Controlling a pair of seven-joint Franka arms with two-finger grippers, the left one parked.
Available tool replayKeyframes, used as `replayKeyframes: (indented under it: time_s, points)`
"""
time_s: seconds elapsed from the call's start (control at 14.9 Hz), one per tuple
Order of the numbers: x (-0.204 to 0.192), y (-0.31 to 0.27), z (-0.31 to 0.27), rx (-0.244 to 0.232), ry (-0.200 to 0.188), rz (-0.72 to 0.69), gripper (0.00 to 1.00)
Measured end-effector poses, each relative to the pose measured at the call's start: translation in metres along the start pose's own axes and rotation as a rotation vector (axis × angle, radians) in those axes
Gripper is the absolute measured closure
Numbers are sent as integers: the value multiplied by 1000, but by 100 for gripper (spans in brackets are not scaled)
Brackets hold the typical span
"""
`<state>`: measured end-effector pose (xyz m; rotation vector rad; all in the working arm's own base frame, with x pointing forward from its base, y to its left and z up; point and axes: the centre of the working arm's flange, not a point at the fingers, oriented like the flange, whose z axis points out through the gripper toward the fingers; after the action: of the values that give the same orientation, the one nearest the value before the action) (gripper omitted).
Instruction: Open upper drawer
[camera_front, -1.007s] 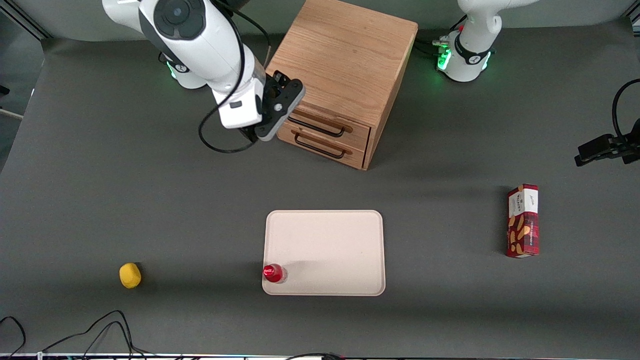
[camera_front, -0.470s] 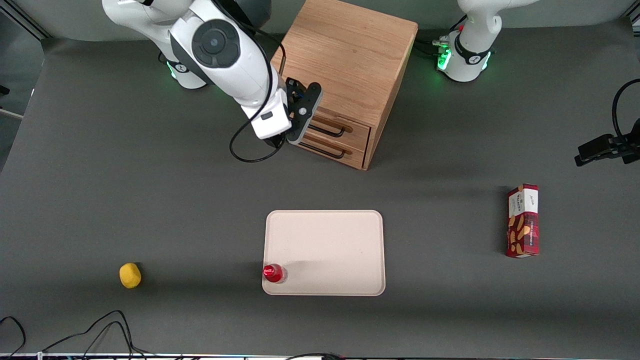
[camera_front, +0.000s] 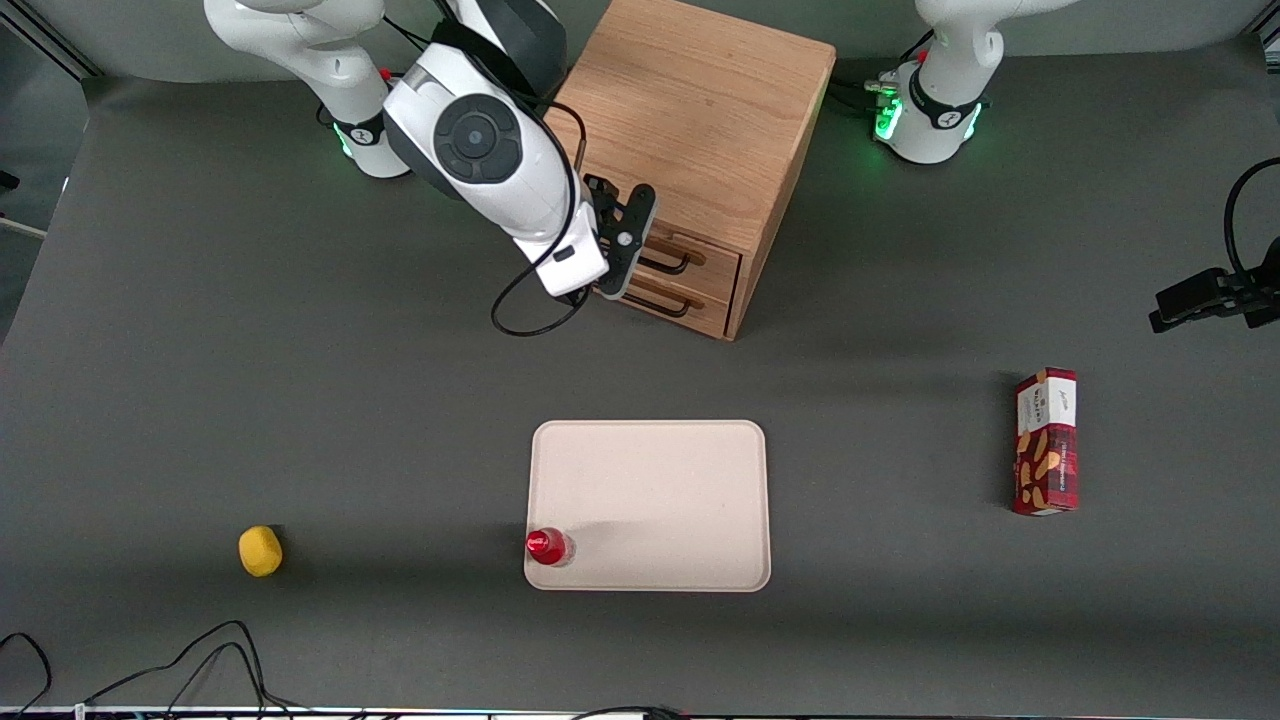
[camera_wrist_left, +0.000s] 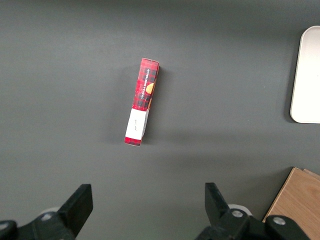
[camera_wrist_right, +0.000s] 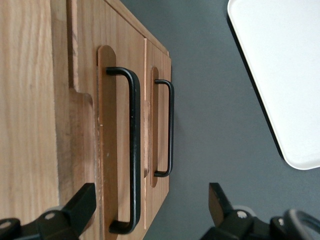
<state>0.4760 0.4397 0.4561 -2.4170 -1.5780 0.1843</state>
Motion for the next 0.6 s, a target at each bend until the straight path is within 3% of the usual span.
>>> replayKeyframes:
  time_s: [0.6]
  points:
    - [5,6,33,-21,37,-8,0]
